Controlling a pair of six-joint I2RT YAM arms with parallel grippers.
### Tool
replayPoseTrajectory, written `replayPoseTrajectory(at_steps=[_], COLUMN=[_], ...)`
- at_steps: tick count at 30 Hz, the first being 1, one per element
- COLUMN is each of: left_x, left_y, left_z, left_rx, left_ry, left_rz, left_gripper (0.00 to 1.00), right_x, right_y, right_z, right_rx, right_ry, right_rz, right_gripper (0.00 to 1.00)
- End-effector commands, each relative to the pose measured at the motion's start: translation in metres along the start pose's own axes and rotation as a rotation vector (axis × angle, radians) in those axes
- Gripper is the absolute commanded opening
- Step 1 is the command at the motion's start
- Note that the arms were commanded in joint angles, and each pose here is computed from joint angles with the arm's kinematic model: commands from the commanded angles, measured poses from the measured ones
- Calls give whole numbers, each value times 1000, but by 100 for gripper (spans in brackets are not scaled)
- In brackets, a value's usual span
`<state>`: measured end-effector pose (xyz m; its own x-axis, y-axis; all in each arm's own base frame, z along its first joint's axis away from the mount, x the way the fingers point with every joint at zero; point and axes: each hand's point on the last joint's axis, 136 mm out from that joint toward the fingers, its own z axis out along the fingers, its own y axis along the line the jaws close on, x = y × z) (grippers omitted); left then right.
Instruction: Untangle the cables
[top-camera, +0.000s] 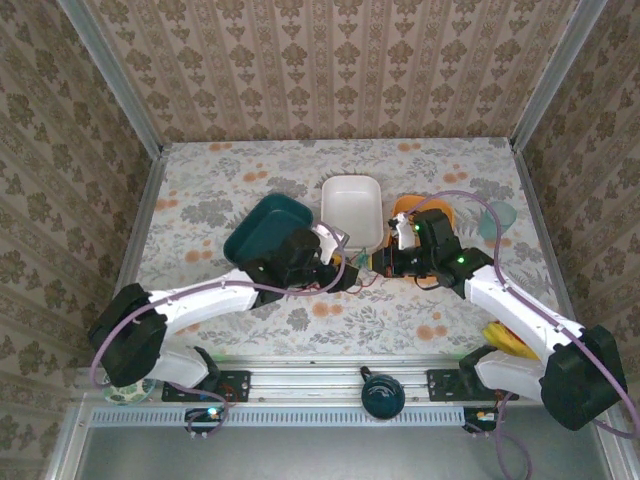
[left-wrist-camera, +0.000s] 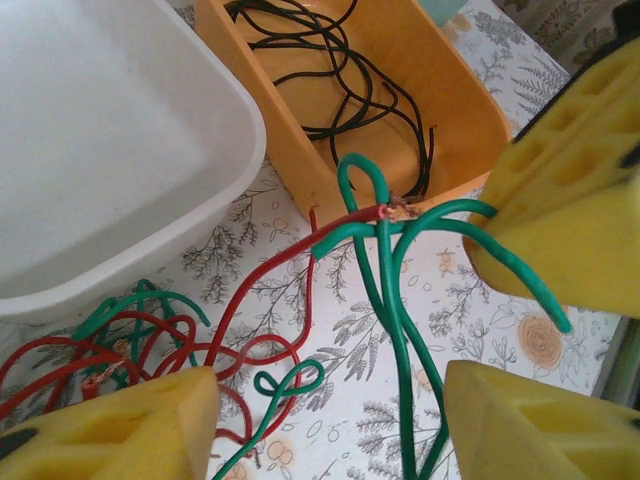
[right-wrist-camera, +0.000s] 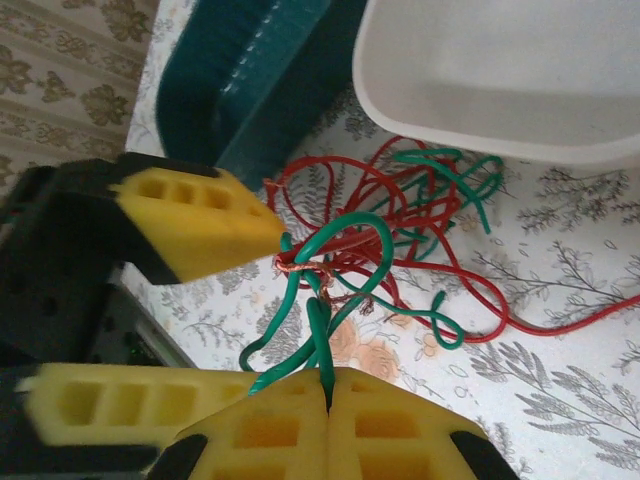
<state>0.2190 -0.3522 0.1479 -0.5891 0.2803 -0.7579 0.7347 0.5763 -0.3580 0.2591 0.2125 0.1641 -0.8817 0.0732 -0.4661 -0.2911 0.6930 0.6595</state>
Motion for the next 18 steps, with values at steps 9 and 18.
replayPoseTrajectory(at_steps=[9,18], left_x=[-12,-6], left_y=[-2,30], left_z=[15,0], left_rx=[60,-44], left_ry=[8,-41], left_rz=[-4,-98], left_gripper=[0,0], right_x=[-9,-1], right_y=[13,-63], right_z=[-5,-18], right_rx=[-39,348], right_ry=[-19,-80], right_rz=[-5,114], right_gripper=[1,0])
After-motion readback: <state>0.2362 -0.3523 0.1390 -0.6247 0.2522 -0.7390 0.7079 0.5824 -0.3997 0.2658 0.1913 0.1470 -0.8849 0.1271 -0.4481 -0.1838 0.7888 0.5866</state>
